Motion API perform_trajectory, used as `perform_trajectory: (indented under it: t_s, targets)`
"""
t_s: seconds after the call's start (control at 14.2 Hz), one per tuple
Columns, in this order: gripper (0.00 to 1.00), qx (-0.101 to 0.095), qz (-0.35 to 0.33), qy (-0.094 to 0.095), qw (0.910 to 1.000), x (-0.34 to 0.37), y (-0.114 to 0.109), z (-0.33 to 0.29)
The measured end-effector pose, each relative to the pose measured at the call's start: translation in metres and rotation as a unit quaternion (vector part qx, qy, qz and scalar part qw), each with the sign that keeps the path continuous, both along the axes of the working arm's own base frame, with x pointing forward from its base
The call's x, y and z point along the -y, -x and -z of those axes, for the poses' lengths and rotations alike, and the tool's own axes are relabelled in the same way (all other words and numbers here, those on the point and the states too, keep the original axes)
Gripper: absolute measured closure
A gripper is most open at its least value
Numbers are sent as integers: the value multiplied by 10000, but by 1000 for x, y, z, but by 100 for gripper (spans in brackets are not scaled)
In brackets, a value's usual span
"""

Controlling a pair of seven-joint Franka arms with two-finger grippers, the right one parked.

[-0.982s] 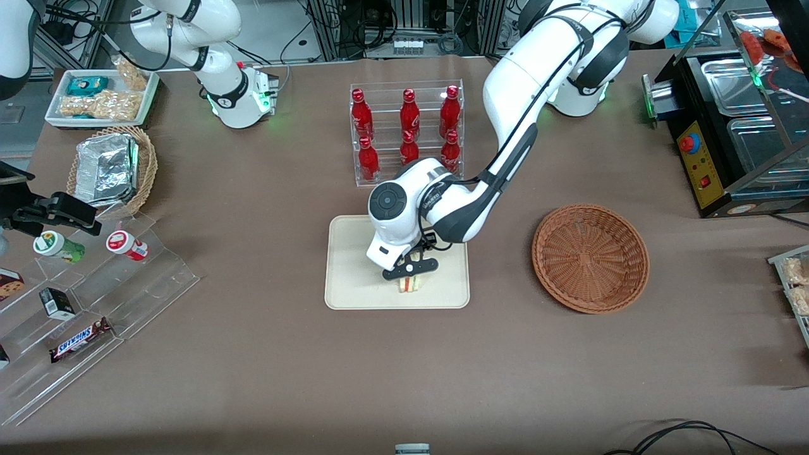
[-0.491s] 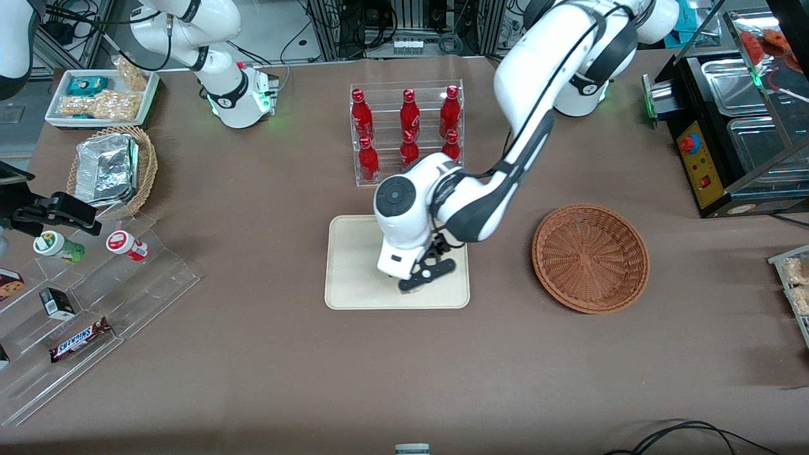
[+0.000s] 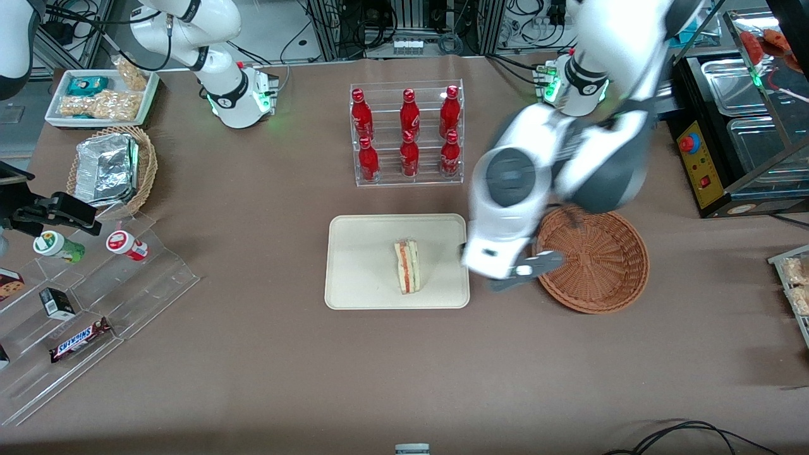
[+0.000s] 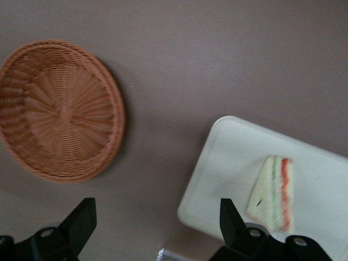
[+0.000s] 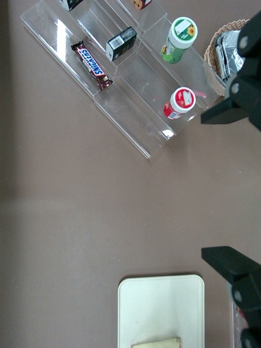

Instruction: Place sandwich from basket to tray

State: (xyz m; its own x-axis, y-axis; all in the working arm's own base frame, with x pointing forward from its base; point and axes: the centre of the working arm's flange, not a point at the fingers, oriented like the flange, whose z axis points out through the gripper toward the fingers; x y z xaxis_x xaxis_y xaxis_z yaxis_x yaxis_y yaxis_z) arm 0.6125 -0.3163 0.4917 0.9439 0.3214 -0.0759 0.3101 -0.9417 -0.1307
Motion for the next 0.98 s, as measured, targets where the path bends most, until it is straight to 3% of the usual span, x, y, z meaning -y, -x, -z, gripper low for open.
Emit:
perform_trajectory:
  t_s: [0.21, 0.42, 0.56, 0.77, 0.98]
  targets:
    - [0, -244, 244, 163, 9993, -122, -5, -28]
    - [0, -619, 491, 233, 9966, -219, 1, -37]
    - [0, -754, 782, 350, 9935, -271, 5, -44]
    - [0, -729, 1071, 494, 9903, -330, 17, -68]
    - [0, -790, 1110, 481, 9895, -330, 40, -98]
